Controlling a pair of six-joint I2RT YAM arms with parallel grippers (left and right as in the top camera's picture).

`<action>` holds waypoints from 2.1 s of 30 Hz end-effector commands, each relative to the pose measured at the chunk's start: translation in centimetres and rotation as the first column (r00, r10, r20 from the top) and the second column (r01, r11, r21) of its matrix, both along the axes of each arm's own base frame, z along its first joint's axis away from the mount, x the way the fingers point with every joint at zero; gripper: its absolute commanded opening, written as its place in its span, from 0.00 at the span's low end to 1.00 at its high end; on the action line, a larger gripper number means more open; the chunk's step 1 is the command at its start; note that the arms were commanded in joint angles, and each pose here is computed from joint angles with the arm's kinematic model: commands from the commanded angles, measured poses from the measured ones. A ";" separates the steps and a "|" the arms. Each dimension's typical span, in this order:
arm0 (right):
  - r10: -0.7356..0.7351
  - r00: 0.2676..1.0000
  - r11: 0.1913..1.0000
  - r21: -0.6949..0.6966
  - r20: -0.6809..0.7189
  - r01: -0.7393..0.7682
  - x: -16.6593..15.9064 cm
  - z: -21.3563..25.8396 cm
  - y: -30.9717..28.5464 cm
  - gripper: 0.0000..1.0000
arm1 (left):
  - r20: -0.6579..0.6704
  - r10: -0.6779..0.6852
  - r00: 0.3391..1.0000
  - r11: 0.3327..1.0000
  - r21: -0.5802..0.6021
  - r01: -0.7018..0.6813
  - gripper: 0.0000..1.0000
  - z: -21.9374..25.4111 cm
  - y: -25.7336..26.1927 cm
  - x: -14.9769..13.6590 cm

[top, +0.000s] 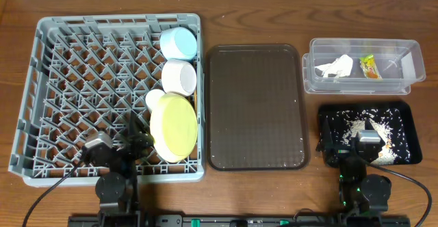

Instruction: Sort waste into correct bins and load items into the dishwasher rack

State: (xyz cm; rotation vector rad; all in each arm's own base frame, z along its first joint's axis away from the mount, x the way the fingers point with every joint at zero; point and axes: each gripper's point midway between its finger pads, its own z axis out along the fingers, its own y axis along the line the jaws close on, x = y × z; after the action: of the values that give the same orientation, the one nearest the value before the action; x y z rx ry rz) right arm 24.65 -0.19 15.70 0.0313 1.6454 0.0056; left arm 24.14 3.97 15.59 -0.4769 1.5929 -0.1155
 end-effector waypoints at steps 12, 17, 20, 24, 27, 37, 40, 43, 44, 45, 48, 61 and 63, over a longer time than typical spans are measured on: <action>-0.004 1.000 1.000 -0.015 0.001 0.004 0.0 0.0 -0.1 0.99 | -0.104 -0.022 0.994 0.973 0.225 0.045 0.98 -1.6 -0.1 -0.1; -0.004 1.000 1.000 -0.015 0.001 0.004 0.0 0.0 -0.1 0.99 | -0.107 -0.023 0.994 0.968 0.246 0.049 0.98 -1.6 -0.1 -0.1; -0.004 1.000 1.000 -0.015 0.001 0.004 0.0 0.0 -0.1 0.99 | -0.114 -0.019 0.993 0.961 0.273 0.050 0.98 -1.6 -0.1 -0.1; -0.004 1.000 1.000 -0.015 0.001 0.004 0.0 0.0 -0.1 0.99 | -0.112 -0.021 0.993 0.961 0.273 0.051 0.98 -1.5 -0.1 -0.1; -0.004 1.000 1.000 -0.015 0.001 0.004 0.0 0.0 -0.1 0.99 | -0.101 -0.023 0.995 0.961 0.274 0.050 0.98 -1.3 -0.1 0.0; -0.004 1.000 1.000 -0.015 0.001 0.004 0.0 0.0 -0.1 0.99 | -0.020 -0.024 1.000 0.956 0.292 0.028 0.98 0.8 -0.1 0.1; -0.004 1.000 1.000 -0.015 0.001 0.004 0.0 0.0 -0.1 0.99 | 0.048 -0.024 0.999 0.935 0.355 0.005 0.98 2.8 -0.1 0.1; -0.004 1.000 1.000 -0.015 0.001 0.004 0.0 0.0 -0.1 0.99 | 0.103 -0.025 0.994 0.926 0.376 -0.016 0.98 4.3 -0.1 0.0; -0.004 1.000 1.000 -0.015 0.001 0.004 0.0 0.0 -0.1 0.99 | 0.111 -0.028 0.993 0.926 0.376 -0.016 0.98 4.5 -0.2 0.0; -0.004 1.000 1.000 -0.015 0.001 0.004 0.0 0.0 -0.1 0.99 | 0.115 -0.042 0.992 0.926 0.378 -0.005 0.98 4.6 -0.4 0.1; -0.004 1.000 1.000 -0.015 0.001 0.004 0.0 0.0 -0.1 0.99 | 0.114 -0.051 0.992 0.925 0.379 0.004 0.98 4.5 -0.6 0.1; -0.004 1.000 1.000 -0.015 0.001 0.004 0.0 0.0 -0.1 0.99 | 0.167 -0.052 0.985 0.925 0.380 -0.016 0.98 5.8 -0.6 -0.1; -0.004 1.000 1.000 -0.015 0.001 0.004 0.0 0.0 -0.1 0.99 | 0.163 -0.052 0.985 0.925 0.380 -0.014 0.98 5.7 -0.6 -0.1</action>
State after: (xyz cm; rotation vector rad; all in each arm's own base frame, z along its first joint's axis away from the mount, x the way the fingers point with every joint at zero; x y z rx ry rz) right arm 24.65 -0.18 15.70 0.0307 1.6454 0.0056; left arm 24.00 3.68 21.49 -0.1650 1.4062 0.1364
